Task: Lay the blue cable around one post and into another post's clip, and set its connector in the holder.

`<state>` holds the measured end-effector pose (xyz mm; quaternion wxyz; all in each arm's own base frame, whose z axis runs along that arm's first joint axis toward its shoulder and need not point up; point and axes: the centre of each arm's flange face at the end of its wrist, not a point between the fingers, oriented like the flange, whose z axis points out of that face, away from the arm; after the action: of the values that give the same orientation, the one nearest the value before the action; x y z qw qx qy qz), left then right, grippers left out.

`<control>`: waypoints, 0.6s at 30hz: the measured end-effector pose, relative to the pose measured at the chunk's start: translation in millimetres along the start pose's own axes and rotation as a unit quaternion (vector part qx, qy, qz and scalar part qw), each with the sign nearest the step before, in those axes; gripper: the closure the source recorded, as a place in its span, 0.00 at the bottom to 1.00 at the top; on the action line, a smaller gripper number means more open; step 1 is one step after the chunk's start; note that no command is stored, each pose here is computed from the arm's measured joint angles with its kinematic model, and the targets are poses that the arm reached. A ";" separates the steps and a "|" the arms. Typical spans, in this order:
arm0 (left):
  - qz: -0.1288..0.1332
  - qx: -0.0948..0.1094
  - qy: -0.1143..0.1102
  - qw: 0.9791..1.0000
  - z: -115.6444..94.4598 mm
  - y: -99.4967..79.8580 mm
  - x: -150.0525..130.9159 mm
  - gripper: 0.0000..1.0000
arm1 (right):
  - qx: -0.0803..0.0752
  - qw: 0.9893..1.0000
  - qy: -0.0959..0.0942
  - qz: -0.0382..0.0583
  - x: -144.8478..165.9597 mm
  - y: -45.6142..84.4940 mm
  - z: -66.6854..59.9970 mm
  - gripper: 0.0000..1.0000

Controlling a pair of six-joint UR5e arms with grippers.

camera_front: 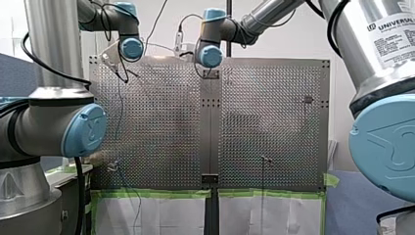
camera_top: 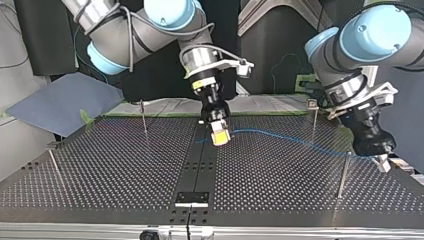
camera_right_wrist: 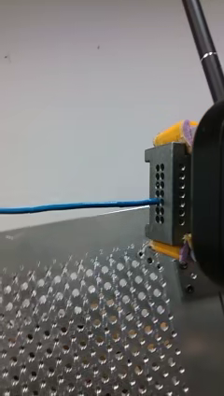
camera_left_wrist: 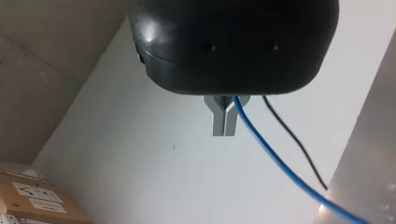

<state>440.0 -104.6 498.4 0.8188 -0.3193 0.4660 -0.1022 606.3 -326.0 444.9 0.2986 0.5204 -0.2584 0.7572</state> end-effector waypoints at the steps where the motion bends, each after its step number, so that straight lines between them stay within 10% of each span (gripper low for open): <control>1: -0.001 0.001 -0.001 1.000 3.4 2.3 -1.1 1.00 | 0.000 1.000 0.001 0.000 -0.2 -0.6 1.9 1.00; 18: 0.008 0.004 0.006 1.000 65.2 53.4 18.3 1.00 | 0.006 1.000 0.015 0.001 5.0 -0.5 14.2 1.00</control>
<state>497.0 -43.9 476.2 0.8179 -0.3120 0.4731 -0.0992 614.2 -334.7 454.2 0.2984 0.5104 -0.2502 0.7667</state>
